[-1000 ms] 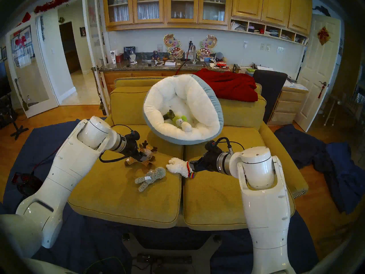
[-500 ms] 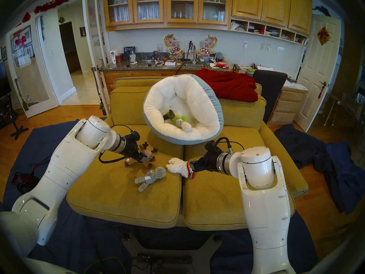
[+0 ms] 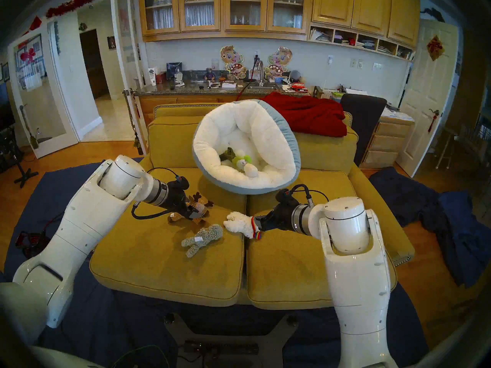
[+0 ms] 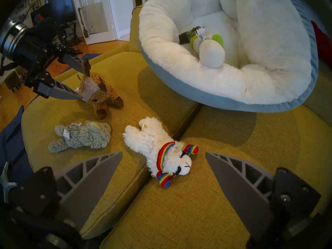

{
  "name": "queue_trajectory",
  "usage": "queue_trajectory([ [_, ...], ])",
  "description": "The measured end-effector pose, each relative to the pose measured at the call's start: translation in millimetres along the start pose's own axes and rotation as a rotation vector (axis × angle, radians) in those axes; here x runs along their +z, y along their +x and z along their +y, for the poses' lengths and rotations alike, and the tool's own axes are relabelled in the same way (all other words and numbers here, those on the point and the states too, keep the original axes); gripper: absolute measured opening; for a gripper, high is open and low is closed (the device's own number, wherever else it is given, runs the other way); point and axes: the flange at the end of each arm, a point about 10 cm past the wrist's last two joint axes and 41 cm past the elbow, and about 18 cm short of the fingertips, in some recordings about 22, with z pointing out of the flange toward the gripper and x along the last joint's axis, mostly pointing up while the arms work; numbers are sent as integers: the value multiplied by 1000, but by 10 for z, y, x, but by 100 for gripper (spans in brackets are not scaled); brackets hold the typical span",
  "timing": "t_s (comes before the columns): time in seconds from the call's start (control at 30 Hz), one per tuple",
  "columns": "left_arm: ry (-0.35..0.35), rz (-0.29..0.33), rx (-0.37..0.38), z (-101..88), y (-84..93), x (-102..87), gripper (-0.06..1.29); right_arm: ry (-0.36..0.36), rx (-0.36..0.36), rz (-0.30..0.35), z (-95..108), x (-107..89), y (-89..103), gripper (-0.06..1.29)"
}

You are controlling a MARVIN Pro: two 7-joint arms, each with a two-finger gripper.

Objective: Put toys into dog bed

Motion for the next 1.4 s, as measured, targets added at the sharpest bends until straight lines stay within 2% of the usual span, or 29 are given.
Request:
queue_trajectory([
  [0.33, 27, -19, 46, 19, 29, -33, 124, 0, 0, 0, 0, 0, 0, 119],
  [0.7, 86, -8, 78, 20, 70, -78, 124, 0, 0, 0, 0, 0, 0, 119],
  [1.07, 74, 18, 74, 51, 72, -52, 124, 0, 0, 0, -1, 0, 0, 119],
  [1.4, 79, 12, 63, 69, 70, -48, 123, 0, 0, 0, -1, 0, 0, 119],
])
